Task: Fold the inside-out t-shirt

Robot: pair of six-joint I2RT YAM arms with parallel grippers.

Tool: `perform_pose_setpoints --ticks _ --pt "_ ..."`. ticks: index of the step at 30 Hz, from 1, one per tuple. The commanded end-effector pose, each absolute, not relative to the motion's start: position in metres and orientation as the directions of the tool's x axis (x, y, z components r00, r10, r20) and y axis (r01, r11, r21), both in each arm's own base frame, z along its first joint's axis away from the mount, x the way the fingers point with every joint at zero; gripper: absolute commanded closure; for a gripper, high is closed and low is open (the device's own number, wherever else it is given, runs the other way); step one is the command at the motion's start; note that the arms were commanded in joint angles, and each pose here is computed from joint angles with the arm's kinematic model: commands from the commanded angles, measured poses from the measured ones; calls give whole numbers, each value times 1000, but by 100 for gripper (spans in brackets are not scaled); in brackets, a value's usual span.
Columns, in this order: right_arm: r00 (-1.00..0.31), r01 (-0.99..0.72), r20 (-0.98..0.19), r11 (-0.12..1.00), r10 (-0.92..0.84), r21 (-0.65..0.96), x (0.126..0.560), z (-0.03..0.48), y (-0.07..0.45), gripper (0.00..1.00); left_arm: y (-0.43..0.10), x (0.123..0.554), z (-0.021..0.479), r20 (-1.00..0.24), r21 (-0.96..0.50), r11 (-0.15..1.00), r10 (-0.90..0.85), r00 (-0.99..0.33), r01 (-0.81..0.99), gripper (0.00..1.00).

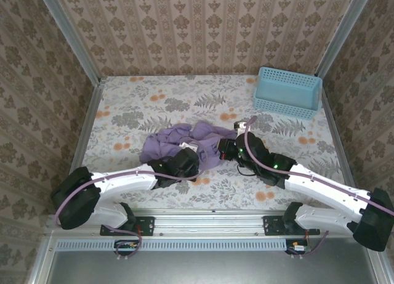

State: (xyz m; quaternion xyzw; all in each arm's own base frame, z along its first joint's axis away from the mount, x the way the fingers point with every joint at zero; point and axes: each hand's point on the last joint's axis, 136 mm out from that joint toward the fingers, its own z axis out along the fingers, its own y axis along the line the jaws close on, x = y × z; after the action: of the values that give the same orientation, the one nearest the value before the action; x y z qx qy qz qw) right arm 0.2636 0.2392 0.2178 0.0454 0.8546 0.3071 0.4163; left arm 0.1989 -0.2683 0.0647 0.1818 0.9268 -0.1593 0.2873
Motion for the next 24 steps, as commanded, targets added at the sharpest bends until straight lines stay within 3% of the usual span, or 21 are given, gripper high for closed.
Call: perform_pose_setpoints --ticks 1,6,8,16,24 --pt "-669 -116 -666 838 331 533 261 213 227 100 -245 197 41 -550 -85 909 299 -780 408 90" --pt "-696 -114 -642 833 322 541 258 196 232 100 -256 198 54 -572 -141 899 269 -775 416 94" --pt "-701 -120 -632 818 331 562 258 188 237 100 -272 194 75 -619 -210 865 242 -747 455 88" --pt "-694 -196 -639 768 331 610 254 186 263 100 -316 175 135 -721 -466 688 68 -689 556 52" --pt "-681 -257 -658 736 322 626 244 190 274 100 -320 193 122 -691 -463 739 44 -721 489 46"
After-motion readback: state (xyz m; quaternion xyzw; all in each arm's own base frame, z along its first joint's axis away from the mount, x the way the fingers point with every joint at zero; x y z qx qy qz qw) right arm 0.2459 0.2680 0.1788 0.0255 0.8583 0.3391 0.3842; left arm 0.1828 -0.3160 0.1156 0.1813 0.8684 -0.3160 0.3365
